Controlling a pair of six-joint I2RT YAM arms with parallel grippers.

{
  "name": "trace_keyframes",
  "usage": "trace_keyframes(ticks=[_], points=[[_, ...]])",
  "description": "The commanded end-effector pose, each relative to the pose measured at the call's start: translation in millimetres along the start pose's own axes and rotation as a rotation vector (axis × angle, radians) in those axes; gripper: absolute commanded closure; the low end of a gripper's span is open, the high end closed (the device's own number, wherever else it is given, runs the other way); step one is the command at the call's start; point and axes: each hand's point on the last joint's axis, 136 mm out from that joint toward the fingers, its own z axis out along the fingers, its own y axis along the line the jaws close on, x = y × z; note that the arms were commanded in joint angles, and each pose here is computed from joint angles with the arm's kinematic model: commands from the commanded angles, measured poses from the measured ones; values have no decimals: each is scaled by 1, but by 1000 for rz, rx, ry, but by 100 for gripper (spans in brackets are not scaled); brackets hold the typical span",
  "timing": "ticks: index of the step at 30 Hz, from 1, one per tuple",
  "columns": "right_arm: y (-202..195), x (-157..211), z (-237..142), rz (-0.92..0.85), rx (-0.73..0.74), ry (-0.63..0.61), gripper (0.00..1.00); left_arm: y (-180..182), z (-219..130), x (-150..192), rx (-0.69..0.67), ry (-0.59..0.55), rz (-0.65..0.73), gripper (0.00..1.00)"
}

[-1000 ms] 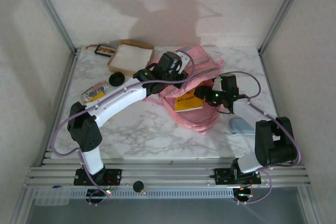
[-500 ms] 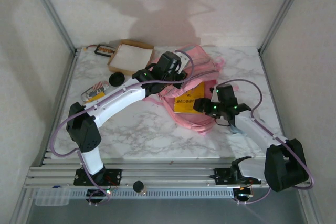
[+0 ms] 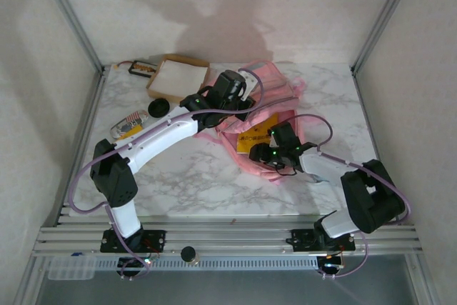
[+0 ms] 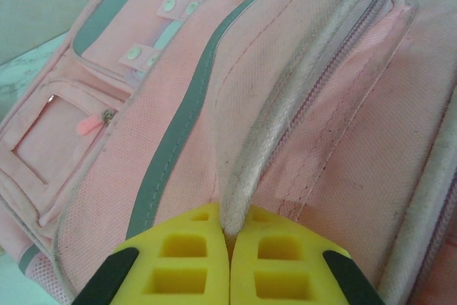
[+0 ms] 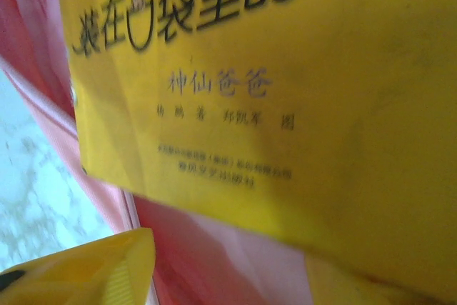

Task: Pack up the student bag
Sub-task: Place the book in the student bag, then close the student bag at the center of the table.

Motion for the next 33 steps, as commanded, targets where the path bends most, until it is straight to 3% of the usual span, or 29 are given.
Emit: trace_keyframes(ticks=[1,8,14,18,27,33], points=[[22,-57,-4,-11,-30,-221,44,-6,-31,-55,60,-172,-42,100],[36,-124,-17,-16,-110,-480,51,-6,-29,-52,59,-159,-26,100],[29,-146,1,-33,-75,-497,55,-4,-21,-47,45,-143,-24,100],[48,-130,-2,-67,-178,-462,55,-1,-19,-45,31,-141,-31,100],[10,-73,-72,-56,-66,-493,45,8,-14,-36,0,-134,-108,100],[8,-52,-134,-84,-37,-533,38,-1,3,5,59,-32,-183,94]])
